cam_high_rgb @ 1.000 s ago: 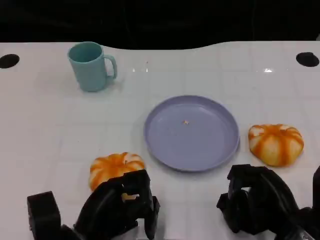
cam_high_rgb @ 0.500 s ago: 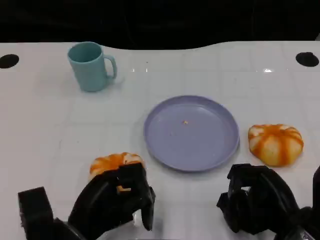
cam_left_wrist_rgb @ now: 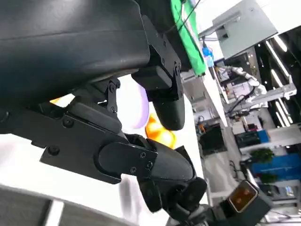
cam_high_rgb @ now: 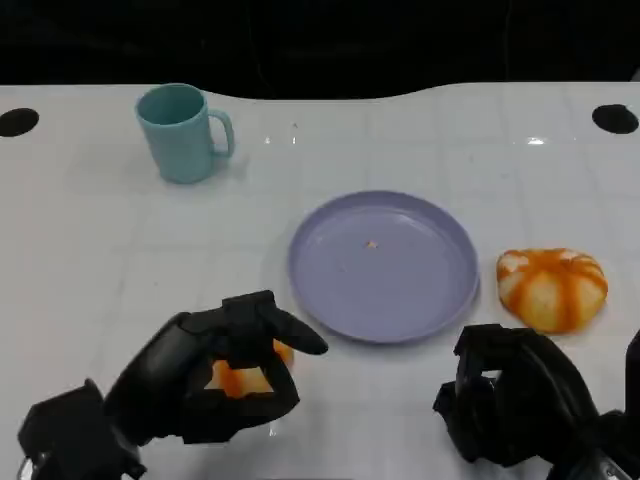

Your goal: Grasp the bread from the table and place it into the plate.

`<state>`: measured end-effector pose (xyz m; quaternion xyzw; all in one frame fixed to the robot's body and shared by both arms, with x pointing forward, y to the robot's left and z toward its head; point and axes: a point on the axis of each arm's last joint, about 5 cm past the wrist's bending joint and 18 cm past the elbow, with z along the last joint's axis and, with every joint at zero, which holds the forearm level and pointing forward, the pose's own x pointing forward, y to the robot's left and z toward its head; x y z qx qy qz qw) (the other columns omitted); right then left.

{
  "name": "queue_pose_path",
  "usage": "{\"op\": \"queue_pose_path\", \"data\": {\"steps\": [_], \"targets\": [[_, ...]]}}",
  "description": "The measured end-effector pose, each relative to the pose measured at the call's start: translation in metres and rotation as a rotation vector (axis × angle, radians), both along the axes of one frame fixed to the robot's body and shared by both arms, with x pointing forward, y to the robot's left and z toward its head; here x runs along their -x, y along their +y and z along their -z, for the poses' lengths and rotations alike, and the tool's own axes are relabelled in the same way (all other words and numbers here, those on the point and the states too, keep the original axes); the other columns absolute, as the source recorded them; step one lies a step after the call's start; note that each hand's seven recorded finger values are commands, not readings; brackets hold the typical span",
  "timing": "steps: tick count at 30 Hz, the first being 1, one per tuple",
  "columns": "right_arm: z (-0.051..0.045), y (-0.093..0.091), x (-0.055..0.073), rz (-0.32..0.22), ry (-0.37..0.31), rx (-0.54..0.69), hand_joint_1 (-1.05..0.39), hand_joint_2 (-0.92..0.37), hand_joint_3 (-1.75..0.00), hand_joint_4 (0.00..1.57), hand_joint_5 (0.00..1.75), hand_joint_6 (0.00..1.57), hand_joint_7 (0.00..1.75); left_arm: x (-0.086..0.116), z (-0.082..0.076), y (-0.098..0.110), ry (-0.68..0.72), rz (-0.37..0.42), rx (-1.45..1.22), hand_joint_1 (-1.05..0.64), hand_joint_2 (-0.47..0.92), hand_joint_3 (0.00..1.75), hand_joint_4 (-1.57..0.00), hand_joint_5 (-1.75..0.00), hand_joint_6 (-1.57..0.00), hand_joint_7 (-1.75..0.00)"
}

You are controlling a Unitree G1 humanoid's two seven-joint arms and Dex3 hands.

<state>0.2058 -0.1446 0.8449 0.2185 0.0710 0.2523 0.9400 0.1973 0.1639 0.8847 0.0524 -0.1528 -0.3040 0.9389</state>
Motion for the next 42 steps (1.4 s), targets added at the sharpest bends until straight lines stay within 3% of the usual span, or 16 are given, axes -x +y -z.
{"op": "queue_pose_path", "data": {"steps": [11,23,34,42], "targets": [[0.0003,0.0,0.0,0.003,-0.003,0.004,-1.05,-0.01,-1.51,1.46,1.46,1.57,0.98,0.0,-0.025,0.012,-0.123,-0.039,-0.239,-0.79,0.91,0.03,-0.25,-1.17,-0.29,-0.63],[-0.0002,0.0,0.0,0.007,-0.001,0.018,-1.05,0.0,-1.53,1.45,1.47,1.57,1.0,0.009,-0.038,0.012,-0.29,-0.161,-0.573,-0.82,0.91,0.01,-0.15,-1.07,-0.18,-0.6],[-0.0002,0.0,0.0,0.006,-0.002,0.016,-1.05,-0.01,-1.51,1.45,1.47,1.57,0.99,0.013,-0.044,0.006,-0.475,-0.269,-0.786,-0.79,0.89,0.0,-0.07,-1.14,-0.07,-0.62],[-0.0002,0.0,0.0,0.007,-0.002,0.017,-1.05,-0.01,-1.51,1.46,1.46,1.57,1.0,0.015,-0.051,-0.003,-0.525,-0.3,-1.001,-0.78,0.84,0.0,-0.02,-1.0,-0.1,-0.54]]}}
